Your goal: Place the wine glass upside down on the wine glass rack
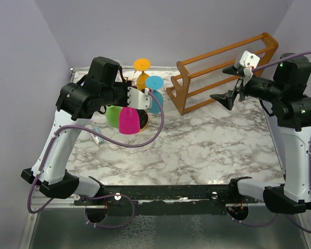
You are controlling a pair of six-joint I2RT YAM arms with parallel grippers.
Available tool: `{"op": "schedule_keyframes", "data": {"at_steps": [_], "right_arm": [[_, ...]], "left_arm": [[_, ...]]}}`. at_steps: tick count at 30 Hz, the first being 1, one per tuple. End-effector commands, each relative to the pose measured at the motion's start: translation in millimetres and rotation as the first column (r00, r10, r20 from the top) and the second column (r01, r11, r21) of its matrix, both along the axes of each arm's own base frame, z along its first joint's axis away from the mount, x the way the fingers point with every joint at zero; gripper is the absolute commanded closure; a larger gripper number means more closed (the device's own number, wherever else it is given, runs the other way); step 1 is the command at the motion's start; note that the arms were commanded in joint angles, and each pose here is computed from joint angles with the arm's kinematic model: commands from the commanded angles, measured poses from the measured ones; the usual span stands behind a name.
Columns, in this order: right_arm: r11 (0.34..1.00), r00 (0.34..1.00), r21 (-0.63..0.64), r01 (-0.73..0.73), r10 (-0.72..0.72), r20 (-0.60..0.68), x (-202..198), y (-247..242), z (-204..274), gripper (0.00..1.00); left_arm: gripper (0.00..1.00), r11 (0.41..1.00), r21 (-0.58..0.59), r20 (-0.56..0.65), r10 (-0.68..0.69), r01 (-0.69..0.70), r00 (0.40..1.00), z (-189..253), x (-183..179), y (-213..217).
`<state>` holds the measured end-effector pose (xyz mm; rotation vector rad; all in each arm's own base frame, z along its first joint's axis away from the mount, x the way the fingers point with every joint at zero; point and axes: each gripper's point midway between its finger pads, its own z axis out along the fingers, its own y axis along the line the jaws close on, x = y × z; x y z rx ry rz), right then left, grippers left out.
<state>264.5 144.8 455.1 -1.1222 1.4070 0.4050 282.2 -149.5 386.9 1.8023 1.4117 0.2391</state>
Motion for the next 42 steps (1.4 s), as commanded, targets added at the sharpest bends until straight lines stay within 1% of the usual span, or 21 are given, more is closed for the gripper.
{"op": "schedule_keyframes", "data": {"at_steps": [1,7,13,30,35,42], "right_arm": [[1.0,1.0,0.002,-0.014,0.014,0.021,-2.5,0.5,2.7,0.03],[1.0,1.0,0.002,-0.017,0.017,0.017,-2.0,1.0,0.9,0.02],[1.0,1.0,0.002,-0.023,0.023,0.009,-1.0,1.9,-1.2,0.02],[0.999,0.999,-0.003,-0.033,0.033,0.003,-1.6,2.4,-6.3,0.02],[0.999,0.999,-0.003,-0.033,0.033,0.001,-0.1,2.5,-6.7,0.02],[0.999,0.999,-0.004,-0.034,0.034,-0.005,0.5,2.4,-8.5,0.02]], "left_arm": [[1.0,0.998,0.063,0.019,0.011,-0.013,1.0,-5.4,6.0,3.7],[1.0,0.993,0.111,0.019,0.022,-0.024,1.0,-16.8,12.7,4.9],[1.0,0.993,0.114,0.028,0.029,-0.032,0.999,-21.7,20.6,-1.2],[1.0,0.981,0.173,0.061,0.073,-0.083,0.995,-37.8,37.2,-12.2],[1.0,0.98,0.176,0.06,0.078,-0.088,0.995,-41.0,38.0,-16.0],[1.0,0.987,0.14,0.061,0.071,-0.079,0.996,-34.1,36.2,-23.8]]}}
